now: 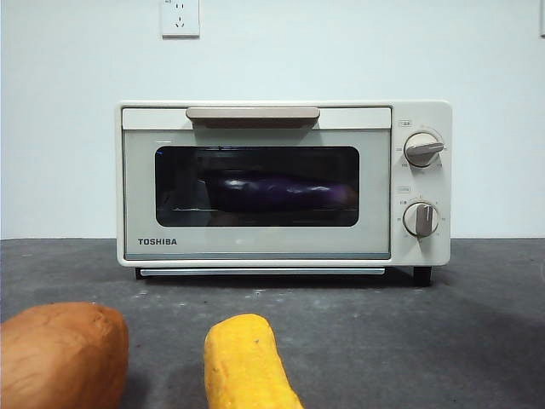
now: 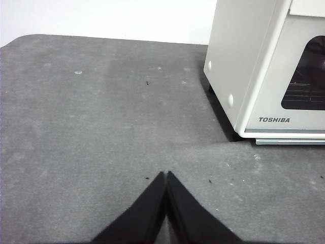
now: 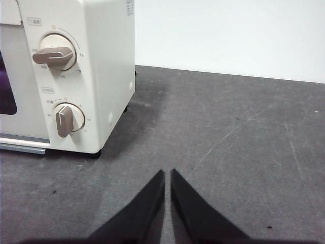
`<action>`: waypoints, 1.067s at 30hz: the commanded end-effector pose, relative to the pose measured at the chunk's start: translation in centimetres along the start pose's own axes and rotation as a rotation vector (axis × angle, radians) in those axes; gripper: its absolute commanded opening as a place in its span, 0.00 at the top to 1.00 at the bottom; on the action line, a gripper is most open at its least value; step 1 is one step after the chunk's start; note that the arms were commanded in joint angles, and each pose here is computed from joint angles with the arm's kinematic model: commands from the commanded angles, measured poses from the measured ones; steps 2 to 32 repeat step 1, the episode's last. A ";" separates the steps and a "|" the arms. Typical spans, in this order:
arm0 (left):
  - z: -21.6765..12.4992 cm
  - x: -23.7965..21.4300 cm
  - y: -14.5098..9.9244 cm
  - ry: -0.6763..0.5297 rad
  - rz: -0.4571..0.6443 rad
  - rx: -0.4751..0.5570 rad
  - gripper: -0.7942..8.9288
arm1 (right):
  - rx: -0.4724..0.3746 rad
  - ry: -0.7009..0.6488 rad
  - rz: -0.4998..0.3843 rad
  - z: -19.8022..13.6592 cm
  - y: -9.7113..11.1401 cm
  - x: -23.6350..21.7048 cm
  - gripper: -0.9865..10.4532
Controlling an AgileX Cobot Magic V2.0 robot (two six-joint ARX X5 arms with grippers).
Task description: Take the eggplant from the table,put the eggplant in the oven
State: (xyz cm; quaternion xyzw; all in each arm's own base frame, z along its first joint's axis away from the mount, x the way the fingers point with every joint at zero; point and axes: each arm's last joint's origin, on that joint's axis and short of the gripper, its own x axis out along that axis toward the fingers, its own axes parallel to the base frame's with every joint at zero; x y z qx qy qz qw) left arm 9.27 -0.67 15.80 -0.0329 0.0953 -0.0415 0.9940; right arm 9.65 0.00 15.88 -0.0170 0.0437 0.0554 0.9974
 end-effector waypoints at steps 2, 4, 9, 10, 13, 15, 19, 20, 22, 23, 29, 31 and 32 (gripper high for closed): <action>-0.8 0.2 0.0 0.030 0.002 -0.003 0.91 | 0.015 -0.009 -0.001 0.0 0.0 0.0 0.91; -0.8 0.2 0.0 0.030 0.002 -0.003 0.91 | 0.015 -0.009 -0.001 0.0 0.0 0.0 0.91; -0.8 0.2 0.0 0.030 0.002 -0.003 0.91 | 0.015 -0.009 -0.001 0.0 0.0 0.0 0.91; -0.8 0.2 0.0 0.030 0.002 -0.003 0.91 | 0.015 -0.009 -0.001 0.0 0.0 0.0 0.91; -0.8 0.2 0.0 0.030 0.002 -0.003 0.91 | 0.015 -0.009 -0.001 0.0 0.0 0.0 0.91; -0.8 0.2 0.0 0.030 0.002 -0.003 0.91 | 0.015 -0.009 -0.001 0.0 0.0 0.0 0.91; -0.8 0.2 0.0 0.030 0.002 -0.003 0.91 | 0.015 -0.009 -0.001 0.0 0.0 0.0 0.91; -0.8 0.2 0.0 0.030 0.002 -0.003 0.91 | 0.015 -0.009 -0.001 0.0 0.0 0.0 0.91; -0.8 0.2 0.0 0.030 0.002 -0.003 0.91 | 0.015 -0.009 -0.001 0.0 0.0 0.0 0.91; -0.8 0.2 0.0 0.030 0.002 -0.003 0.91 | 0.015 -0.009 -0.001 0.0 0.0 0.0 0.91; -0.8 0.2 0.0 0.030 0.002 -0.003 0.91 | 0.015 -0.009 -0.001 0.0 0.0 0.0 0.91; -0.8 0.2 0.0 0.030 0.002 -0.003 0.91 | 0.015 -0.009 -0.001 0.0 0.0 0.0 0.91; -0.8 0.2 0.0 0.030 0.002 -0.003 0.91 | 0.015 -0.009 -0.001 0.0 0.0 0.0 0.91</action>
